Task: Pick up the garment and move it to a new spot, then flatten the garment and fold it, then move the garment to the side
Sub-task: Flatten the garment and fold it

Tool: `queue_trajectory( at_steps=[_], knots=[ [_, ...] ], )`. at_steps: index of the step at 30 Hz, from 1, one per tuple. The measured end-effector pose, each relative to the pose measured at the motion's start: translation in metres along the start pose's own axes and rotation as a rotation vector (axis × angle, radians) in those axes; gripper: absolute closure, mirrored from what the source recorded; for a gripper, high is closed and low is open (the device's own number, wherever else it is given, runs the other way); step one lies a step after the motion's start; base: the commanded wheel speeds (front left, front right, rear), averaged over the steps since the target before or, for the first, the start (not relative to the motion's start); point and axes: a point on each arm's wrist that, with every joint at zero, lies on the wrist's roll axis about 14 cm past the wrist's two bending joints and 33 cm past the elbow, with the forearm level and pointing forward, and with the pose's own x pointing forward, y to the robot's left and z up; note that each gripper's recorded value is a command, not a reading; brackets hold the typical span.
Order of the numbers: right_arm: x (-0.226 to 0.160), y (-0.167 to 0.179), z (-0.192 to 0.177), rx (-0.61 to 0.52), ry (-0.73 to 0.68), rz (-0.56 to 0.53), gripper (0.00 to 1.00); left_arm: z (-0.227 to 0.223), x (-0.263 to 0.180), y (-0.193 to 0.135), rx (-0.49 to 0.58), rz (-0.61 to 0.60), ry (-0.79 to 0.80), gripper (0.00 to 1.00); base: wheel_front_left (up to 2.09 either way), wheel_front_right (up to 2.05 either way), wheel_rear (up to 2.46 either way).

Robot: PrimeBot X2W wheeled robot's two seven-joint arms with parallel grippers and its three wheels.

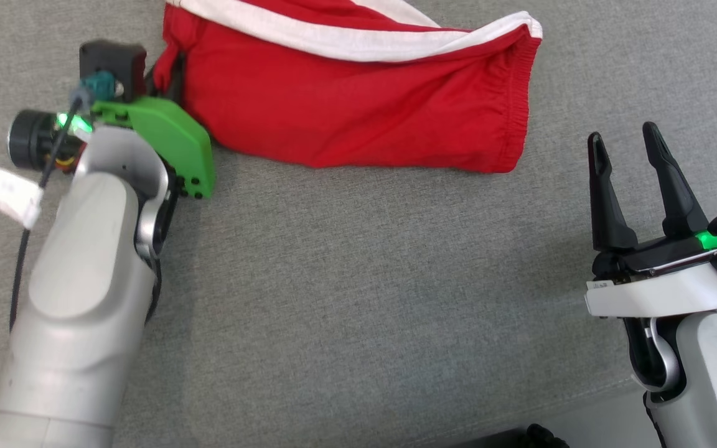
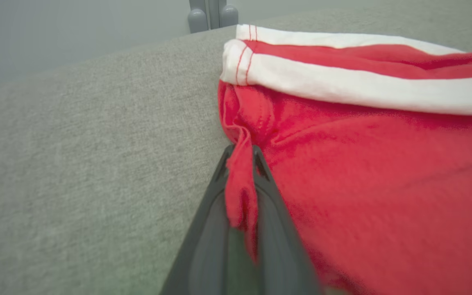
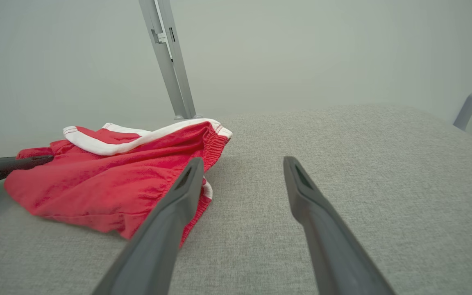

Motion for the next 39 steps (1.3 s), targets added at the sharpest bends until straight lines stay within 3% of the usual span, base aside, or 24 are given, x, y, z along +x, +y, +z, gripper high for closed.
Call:
queue_trajectory(
  at_steps=[12,13,14,18,23,30,39],
  knots=[
    [-0.015,0.017,0.013,0.014,-0.005,0.043,0.00,-0.036,-0.105,-0.001,-0.181,0.128,-0.045,1.00,0.00,0.00,0.00],
    [-0.016,0.018,0.015,0.015,-0.006,0.046,0.00,-0.034,-0.111,-0.002,-0.196,0.128,-0.058,0.78,0.00,0.00,0.00],
    [-0.017,0.020,0.016,0.017,-0.005,0.048,0.00,-0.030,-0.116,-0.003,-0.206,0.130,-0.084,0.00,0.00,0.00,0.00],
    [-0.018,0.023,0.025,0.013,-0.015,0.056,0.00,-0.009,-0.134,-0.001,-0.242,0.177,-0.228,0.00,0.00,0.00,0.00],
    [-0.020,0.027,0.040,-0.001,-0.034,0.068,0.00,0.022,-0.161,0.011,-0.191,0.246,-0.437,0.00,0.00,0.00,0.00],
    [-0.027,0.034,0.054,-0.010,-0.044,0.091,0.00,0.031,-0.194,0.018,-0.096,0.298,-0.502,0.00,0.00,0.00,0.00],
    [-0.029,0.037,0.056,-0.006,-0.035,0.099,0.00,0.038,-0.207,0.018,-0.085,0.309,-0.522,0.00,0.00,0.00,0.00]
  ],
)
